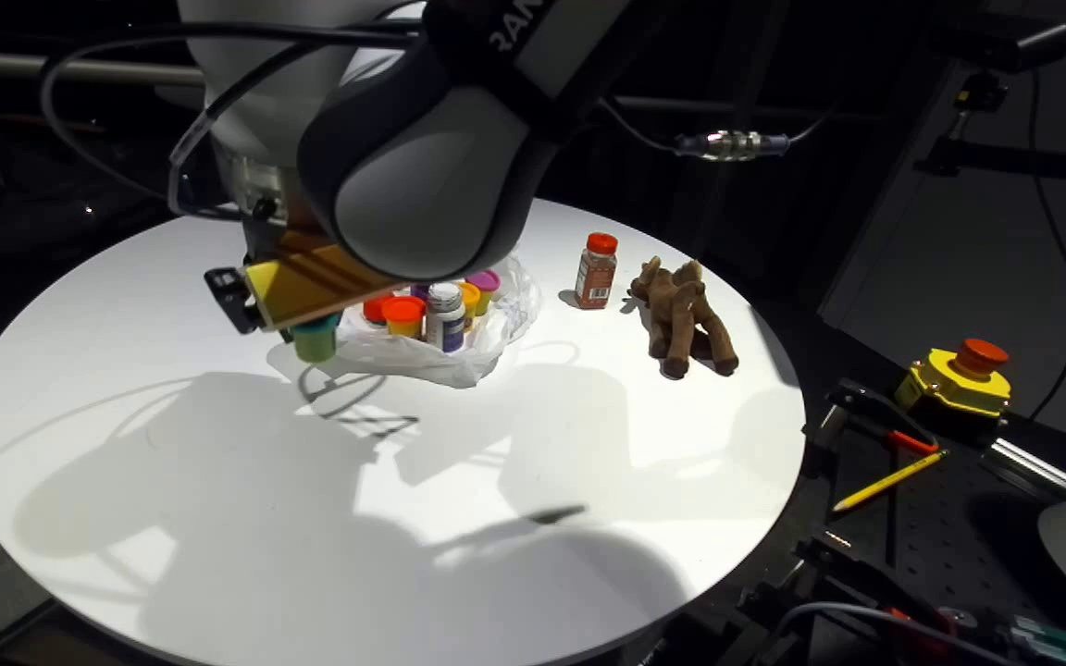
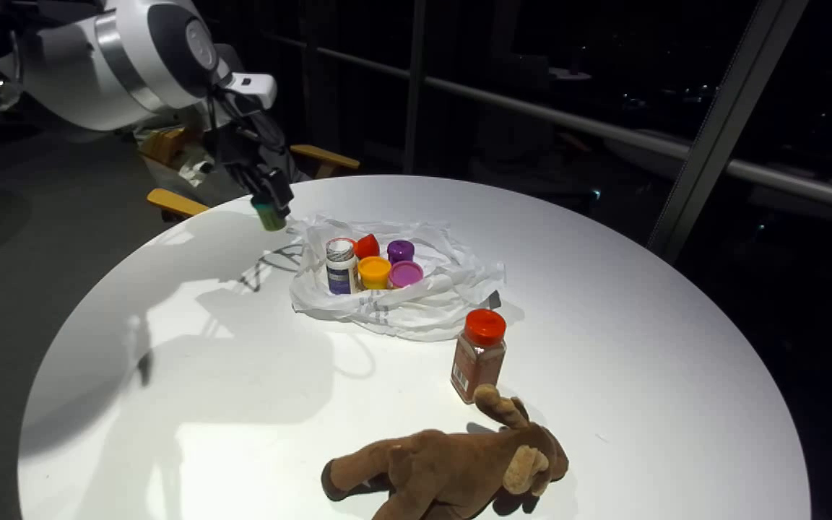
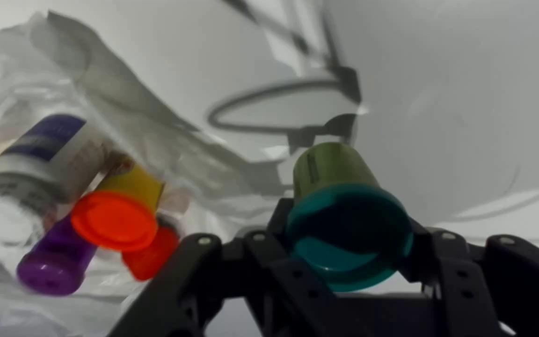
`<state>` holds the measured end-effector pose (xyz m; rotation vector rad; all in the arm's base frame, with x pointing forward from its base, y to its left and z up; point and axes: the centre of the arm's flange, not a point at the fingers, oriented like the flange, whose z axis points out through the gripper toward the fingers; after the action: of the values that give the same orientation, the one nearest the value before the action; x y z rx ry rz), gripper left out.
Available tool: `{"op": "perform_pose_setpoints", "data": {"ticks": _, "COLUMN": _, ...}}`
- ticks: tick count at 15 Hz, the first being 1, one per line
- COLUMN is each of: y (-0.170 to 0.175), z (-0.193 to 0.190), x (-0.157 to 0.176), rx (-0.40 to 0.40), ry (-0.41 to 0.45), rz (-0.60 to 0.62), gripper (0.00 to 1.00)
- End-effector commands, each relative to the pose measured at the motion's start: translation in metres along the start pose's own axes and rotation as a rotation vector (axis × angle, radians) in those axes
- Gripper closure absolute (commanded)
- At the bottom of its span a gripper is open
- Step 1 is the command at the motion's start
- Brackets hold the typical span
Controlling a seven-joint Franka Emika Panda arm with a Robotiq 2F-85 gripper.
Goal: Put the objects on the table into the plastic bag.
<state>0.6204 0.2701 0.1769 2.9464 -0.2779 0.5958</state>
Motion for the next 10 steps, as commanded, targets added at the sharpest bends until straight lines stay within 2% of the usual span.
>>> {"op": "perform_pose_setpoints", "data": {"ticks": 1, "y": 0.047, "z": -0.011, "x": 0.071, "rx": -0.112, "ry": 0.111, "rz": 0.124, "gripper": 0.78}}
{"op": "perform_pose_setpoints", "data": {"ticks": 3, "y": 0.086, "z": -0.001, "x": 0.105, "rx": -0.162, "ry": 0.131, "rz": 0.194, "gripper": 0.78}}
{"op": "perform_pose_setpoints", "data": {"ticks": 5, "y": 0.125, "z": 0.008, "x": 0.129, "rx": -0.181, "ry": 0.117, "rz": 0.259, "gripper": 0.78}}
{"op": "perform_pose_setpoints", "data": {"ticks": 10, "y": 0.207, "z": 0.046, "x": 0.157, "rx": -0.199, "ry": 0.041, "rz": 0.382, "gripper": 0.78}}
